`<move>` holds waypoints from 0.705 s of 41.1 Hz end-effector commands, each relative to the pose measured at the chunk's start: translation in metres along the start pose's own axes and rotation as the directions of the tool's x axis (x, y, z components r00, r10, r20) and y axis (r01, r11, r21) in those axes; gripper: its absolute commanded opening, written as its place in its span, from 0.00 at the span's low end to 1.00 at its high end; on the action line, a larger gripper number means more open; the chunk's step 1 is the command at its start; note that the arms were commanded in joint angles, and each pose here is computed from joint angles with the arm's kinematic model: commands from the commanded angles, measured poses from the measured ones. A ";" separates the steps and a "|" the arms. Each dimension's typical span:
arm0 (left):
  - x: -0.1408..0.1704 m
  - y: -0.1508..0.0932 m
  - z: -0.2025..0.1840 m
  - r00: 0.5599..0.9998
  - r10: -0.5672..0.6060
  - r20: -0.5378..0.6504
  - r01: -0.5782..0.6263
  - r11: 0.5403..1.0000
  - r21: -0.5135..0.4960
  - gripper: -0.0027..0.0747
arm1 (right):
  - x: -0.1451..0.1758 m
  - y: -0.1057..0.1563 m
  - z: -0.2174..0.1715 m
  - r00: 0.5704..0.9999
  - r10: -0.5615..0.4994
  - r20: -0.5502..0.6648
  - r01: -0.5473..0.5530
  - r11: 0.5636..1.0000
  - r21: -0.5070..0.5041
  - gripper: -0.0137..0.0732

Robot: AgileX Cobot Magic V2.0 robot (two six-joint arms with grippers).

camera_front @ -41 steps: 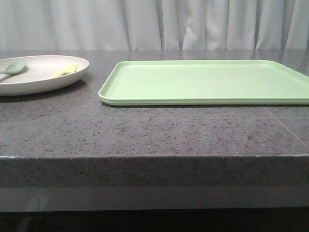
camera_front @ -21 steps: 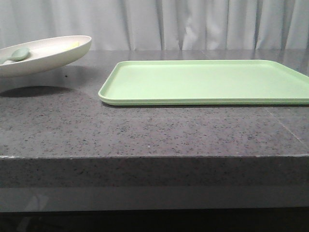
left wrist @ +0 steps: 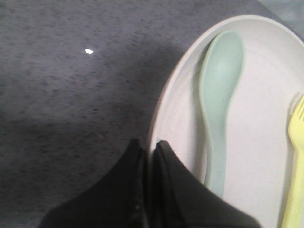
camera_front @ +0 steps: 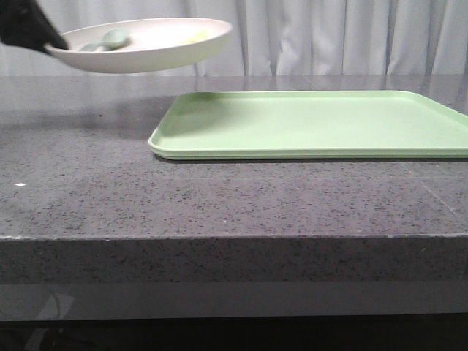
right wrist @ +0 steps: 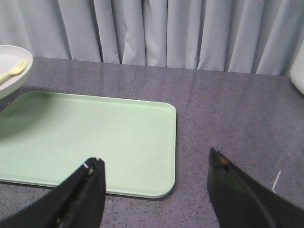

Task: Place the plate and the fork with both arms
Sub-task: 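Lift the plate with the left gripper and carry it over the tray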

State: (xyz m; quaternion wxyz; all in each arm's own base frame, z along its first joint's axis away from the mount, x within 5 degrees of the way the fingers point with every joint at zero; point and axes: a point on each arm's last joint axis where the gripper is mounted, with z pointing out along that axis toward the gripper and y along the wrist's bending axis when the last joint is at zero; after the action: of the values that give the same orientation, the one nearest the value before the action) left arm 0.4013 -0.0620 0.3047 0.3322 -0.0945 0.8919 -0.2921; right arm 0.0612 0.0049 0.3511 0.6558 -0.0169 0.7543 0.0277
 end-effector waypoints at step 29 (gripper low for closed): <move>0.061 -0.147 0.011 0.981 0.004 0.193 -0.006 1.000 0.010 0.01 | -0.015 0.000 -0.001 0.996 -0.001 0.086 0.000 1.000 0.008 0.72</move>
State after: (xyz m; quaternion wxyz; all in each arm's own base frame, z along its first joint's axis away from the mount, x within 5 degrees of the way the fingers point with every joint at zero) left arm 0.3645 -0.2005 0.3158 0.3677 -0.1194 0.8920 -0.2341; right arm 0.0612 0.0049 0.3511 0.6558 -0.0169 0.7543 0.0277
